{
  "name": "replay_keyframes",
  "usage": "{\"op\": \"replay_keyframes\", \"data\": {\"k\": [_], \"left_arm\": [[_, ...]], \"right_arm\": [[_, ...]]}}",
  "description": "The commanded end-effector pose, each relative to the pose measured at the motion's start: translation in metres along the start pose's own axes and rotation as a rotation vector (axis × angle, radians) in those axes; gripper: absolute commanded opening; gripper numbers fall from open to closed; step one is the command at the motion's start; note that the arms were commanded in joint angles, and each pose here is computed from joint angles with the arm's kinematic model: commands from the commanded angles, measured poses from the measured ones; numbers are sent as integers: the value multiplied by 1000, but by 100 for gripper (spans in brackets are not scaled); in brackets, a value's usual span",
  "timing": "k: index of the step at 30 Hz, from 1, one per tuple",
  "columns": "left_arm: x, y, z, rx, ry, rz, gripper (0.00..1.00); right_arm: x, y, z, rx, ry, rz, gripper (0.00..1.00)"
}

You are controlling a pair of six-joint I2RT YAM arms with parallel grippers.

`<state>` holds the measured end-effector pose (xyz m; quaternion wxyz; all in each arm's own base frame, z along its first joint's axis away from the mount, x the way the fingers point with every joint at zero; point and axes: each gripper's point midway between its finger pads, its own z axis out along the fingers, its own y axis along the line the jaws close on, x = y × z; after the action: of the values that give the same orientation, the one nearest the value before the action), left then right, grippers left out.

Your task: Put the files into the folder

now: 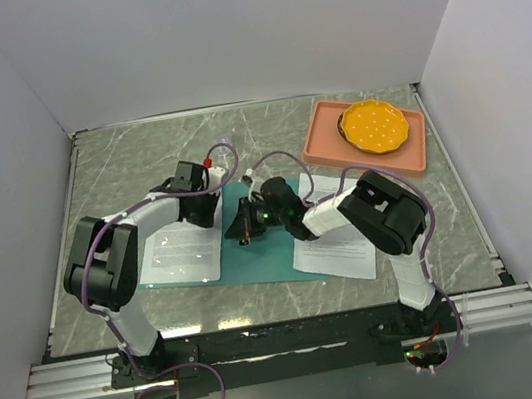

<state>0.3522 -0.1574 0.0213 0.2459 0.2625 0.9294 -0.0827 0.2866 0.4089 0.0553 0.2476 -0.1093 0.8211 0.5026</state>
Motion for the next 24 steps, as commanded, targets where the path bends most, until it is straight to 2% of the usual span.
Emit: {"op": "replay_keyframes", "data": {"k": [1,7,12,18,20,21,22,23,24], "left_arm": [[19,0,-8,-6,44,13,16],[28,-3,-16,6,60,37,15],[38,-6,-29,12,75,52,15],[27,3,-47,-49,34,50,16],[20,6,-56,-62,17,46,16],[10,7,-61,-68,-7,42,16],[8,7,-66,-70,-8,37,17],[4,7,-70,-71,-16,30,17],[-7,7,-77,-72,-41,29,18]], "right_arm": [[-39,6,6,-8,-101,-38,0],[-76,-4,1,21,-156,-43,0],[-89,-14,4,33,-142,-29,0],[-101,5,-6,35,-132,-59,0],[-105,12,-27,94,-141,-99,0],[-113,2,-36,181,-182,-100,0],[-99,-13,-48,278,-133,-74,0],[-107,-8,-66,327,-162,-107,0],[-112,-20,-81,431,-201,-104,23]]}}
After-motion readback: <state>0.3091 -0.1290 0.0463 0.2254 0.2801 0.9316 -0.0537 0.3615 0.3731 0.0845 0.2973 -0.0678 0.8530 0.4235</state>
